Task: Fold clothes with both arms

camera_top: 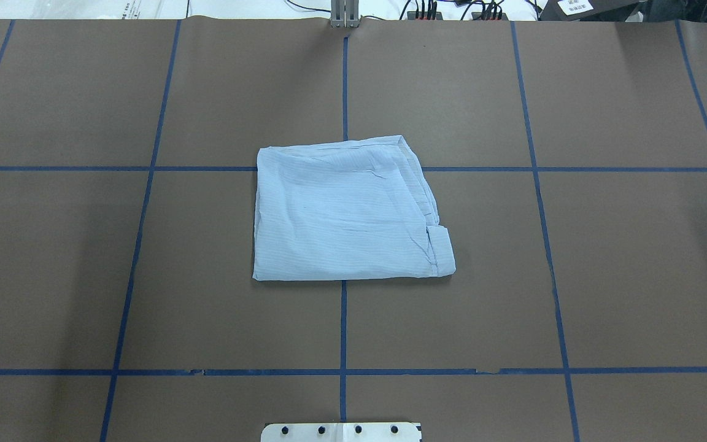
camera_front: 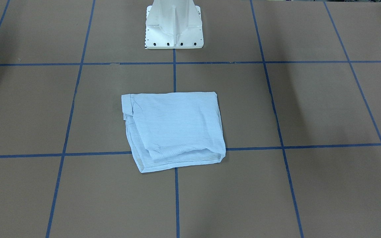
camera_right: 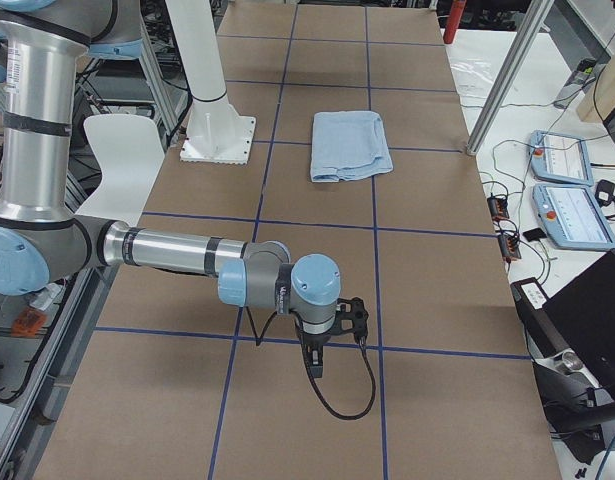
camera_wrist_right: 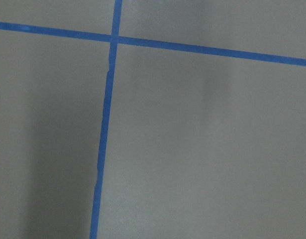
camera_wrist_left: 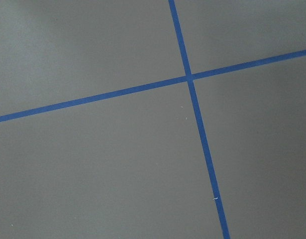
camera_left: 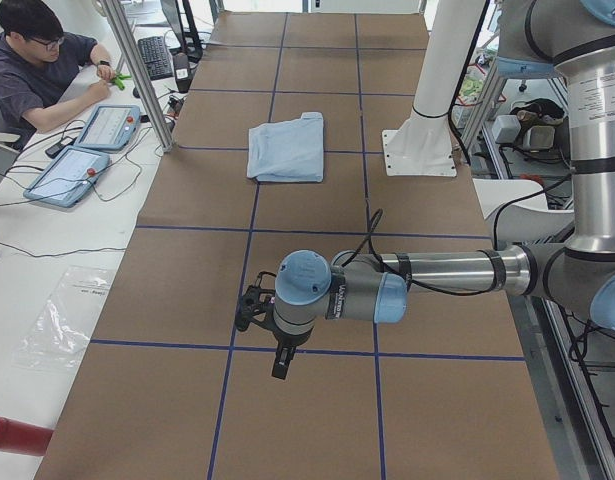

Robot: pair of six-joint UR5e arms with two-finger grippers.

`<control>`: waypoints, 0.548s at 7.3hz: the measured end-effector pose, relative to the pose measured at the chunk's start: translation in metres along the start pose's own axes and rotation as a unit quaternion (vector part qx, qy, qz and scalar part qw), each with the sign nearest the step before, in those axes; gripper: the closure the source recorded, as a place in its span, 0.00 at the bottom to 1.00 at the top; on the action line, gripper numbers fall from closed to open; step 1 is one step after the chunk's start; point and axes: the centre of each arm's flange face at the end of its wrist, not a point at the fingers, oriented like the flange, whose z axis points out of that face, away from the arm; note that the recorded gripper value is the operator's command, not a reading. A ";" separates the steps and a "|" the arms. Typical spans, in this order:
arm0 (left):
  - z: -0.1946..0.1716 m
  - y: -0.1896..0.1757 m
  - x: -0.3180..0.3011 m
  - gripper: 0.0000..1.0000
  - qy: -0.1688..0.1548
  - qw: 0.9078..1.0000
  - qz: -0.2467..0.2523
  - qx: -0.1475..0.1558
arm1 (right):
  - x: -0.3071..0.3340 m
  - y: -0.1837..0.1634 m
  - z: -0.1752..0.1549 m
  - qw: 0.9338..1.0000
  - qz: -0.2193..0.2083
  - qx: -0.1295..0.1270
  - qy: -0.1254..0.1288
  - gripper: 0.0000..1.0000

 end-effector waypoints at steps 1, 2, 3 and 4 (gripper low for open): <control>0.000 0.000 0.000 0.00 0.000 1.000 0.000 0.000 | 0.000 0.000 0.000 1.000 -0.001 0.001 0.000 0.00; -0.001 0.000 0.000 0.00 0.000 1.000 0.000 0.000 | -0.001 0.000 -0.001 1.000 -0.001 0.001 0.000 0.00; -0.001 0.000 0.000 0.00 0.000 1.000 0.000 0.001 | -0.001 -0.001 -0.001 1.000 -0.001 0.001 -0.001 0.00; -0.001 0.000 0.000 0.00 0.000 1.000 0.000 0.001 | -0.001 -0.001 -0.001 1.000 -0.001 0.001 -0.002 0.00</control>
